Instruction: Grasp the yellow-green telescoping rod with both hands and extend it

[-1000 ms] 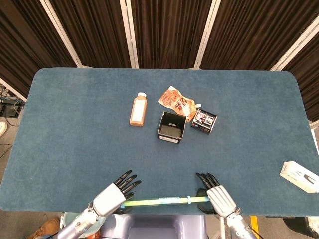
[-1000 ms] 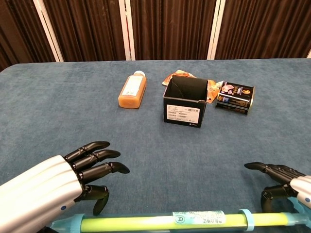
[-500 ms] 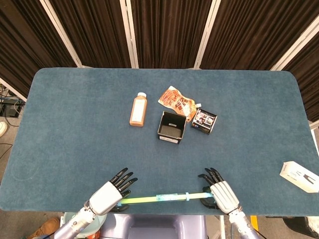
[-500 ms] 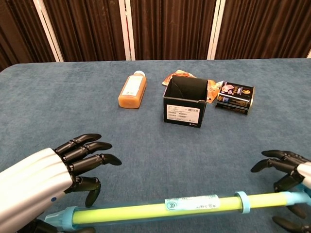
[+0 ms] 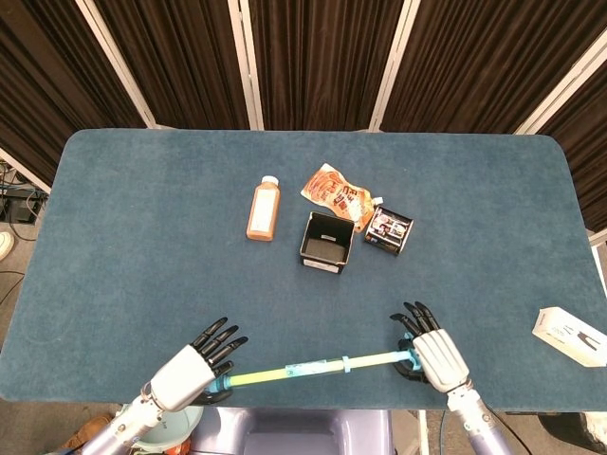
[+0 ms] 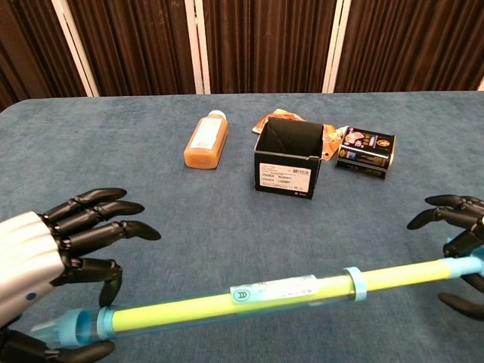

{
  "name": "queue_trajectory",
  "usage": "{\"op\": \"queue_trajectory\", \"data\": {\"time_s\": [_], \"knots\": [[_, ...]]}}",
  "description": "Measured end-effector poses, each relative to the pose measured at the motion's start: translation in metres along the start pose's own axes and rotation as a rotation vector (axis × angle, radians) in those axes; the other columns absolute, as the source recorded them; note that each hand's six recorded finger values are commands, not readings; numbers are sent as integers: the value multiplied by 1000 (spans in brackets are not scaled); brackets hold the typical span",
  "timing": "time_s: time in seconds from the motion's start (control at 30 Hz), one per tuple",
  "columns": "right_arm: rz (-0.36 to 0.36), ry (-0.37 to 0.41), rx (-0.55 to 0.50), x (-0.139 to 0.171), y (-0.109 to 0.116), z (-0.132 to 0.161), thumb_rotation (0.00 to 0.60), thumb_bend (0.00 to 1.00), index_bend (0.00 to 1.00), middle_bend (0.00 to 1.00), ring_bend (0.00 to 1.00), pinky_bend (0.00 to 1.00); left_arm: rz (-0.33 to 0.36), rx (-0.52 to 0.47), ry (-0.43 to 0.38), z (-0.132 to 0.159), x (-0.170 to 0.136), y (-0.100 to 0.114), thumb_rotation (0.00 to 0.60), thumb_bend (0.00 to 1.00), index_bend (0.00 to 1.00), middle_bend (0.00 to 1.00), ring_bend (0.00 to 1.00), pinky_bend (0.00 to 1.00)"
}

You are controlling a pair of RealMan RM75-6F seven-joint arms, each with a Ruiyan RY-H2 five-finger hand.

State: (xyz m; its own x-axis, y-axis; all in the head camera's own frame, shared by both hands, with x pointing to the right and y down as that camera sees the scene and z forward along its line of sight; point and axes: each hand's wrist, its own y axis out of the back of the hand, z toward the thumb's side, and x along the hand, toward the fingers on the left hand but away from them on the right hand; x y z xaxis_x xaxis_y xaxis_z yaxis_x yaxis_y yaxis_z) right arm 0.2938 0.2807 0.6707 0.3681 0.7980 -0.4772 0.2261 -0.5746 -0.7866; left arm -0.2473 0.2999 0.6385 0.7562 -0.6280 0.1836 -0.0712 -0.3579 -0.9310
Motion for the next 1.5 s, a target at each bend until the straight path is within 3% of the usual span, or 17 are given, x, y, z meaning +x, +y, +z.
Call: {"op": "queue_trajectory", "data": {"time_s": [0.33, 1.5], "knots": [[-49, -51, 46, -18, 23, -18, 600, 316, 847, 239, 62, 7, 31, 20, -13, -14, -23, 24, 600, 416, 665, 175, 72, 52], [-199, -234, 157, -76, 79, -73, 600, 313, 856, 243, 71, 7, 74, 24, 29, -38, -53, 51, 600, 419, 670, 177, 72, 53]]}}
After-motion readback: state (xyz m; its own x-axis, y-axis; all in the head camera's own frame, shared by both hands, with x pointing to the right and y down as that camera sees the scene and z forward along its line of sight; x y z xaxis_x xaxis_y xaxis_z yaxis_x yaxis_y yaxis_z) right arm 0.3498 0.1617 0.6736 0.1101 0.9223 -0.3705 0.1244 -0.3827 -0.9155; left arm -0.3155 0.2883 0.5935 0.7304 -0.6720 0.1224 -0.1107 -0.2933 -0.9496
